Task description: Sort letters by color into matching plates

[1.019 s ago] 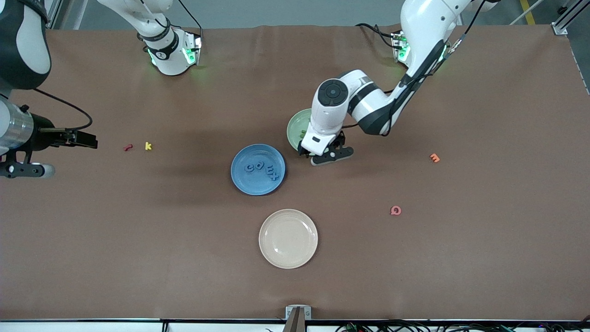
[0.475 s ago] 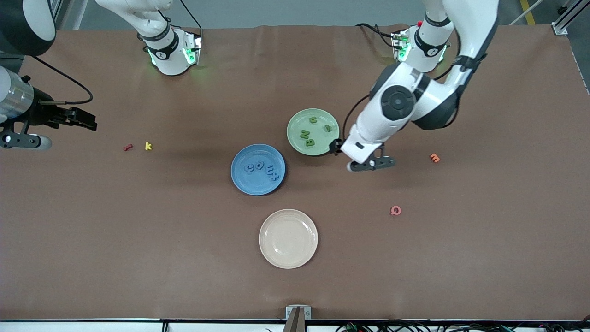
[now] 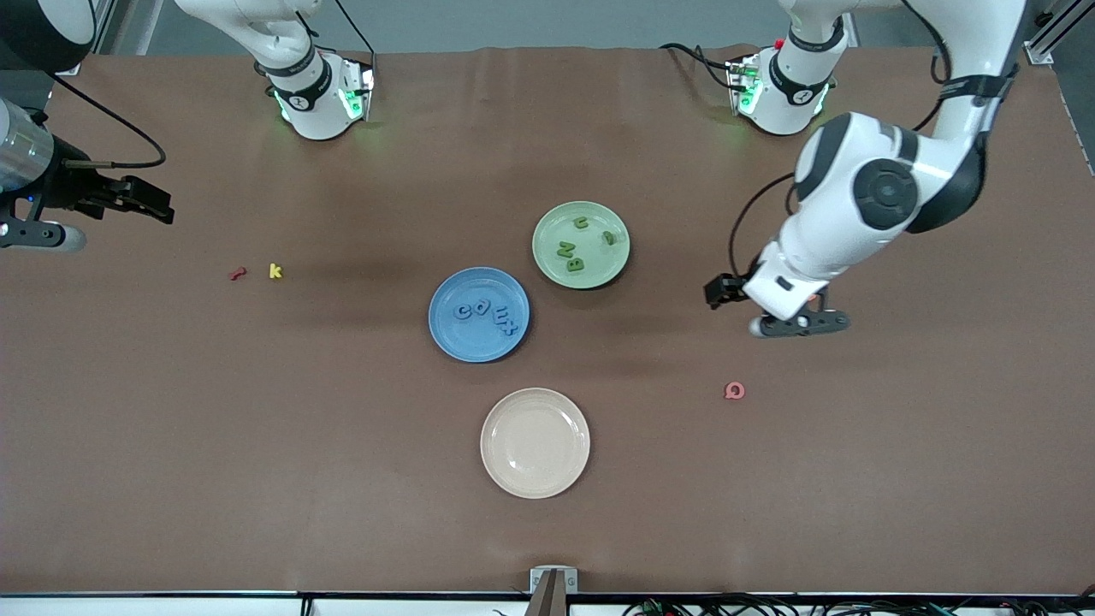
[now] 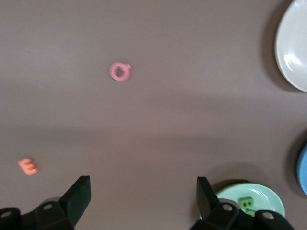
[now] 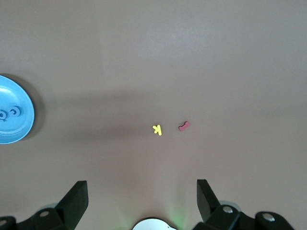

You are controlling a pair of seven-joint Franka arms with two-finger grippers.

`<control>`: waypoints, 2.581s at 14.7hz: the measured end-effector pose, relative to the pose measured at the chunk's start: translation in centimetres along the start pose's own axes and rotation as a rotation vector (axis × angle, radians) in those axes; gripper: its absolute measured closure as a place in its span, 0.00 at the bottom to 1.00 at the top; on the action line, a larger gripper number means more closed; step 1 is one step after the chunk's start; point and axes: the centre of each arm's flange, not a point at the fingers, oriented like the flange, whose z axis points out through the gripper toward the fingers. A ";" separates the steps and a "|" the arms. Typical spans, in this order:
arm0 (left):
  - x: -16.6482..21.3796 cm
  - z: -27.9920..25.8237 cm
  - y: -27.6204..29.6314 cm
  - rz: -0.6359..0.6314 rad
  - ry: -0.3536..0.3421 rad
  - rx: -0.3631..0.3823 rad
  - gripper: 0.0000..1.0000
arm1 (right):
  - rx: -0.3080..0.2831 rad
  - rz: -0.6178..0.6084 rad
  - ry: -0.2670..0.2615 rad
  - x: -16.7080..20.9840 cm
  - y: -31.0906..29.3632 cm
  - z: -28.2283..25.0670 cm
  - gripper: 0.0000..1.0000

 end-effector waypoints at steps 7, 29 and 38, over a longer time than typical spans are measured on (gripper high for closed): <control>2.7 -7.5 -10.4 0.021 0.082 0.023 0.04 | 0.003 -0.010 0.036 -0.3 -0.5 -1.4 0.00; 2.3 -24.8 -20.4 0.008 0.121 0.071 0.02 | 0.106 -0.021 0.039 0.8 -1.4 -7.4 0.00; 2.3 -24.5 -19.5 0.014 0.117 0.091 0.01 | 0.098 -0.019 0.011 1.1 -1.3 -5.9 0.00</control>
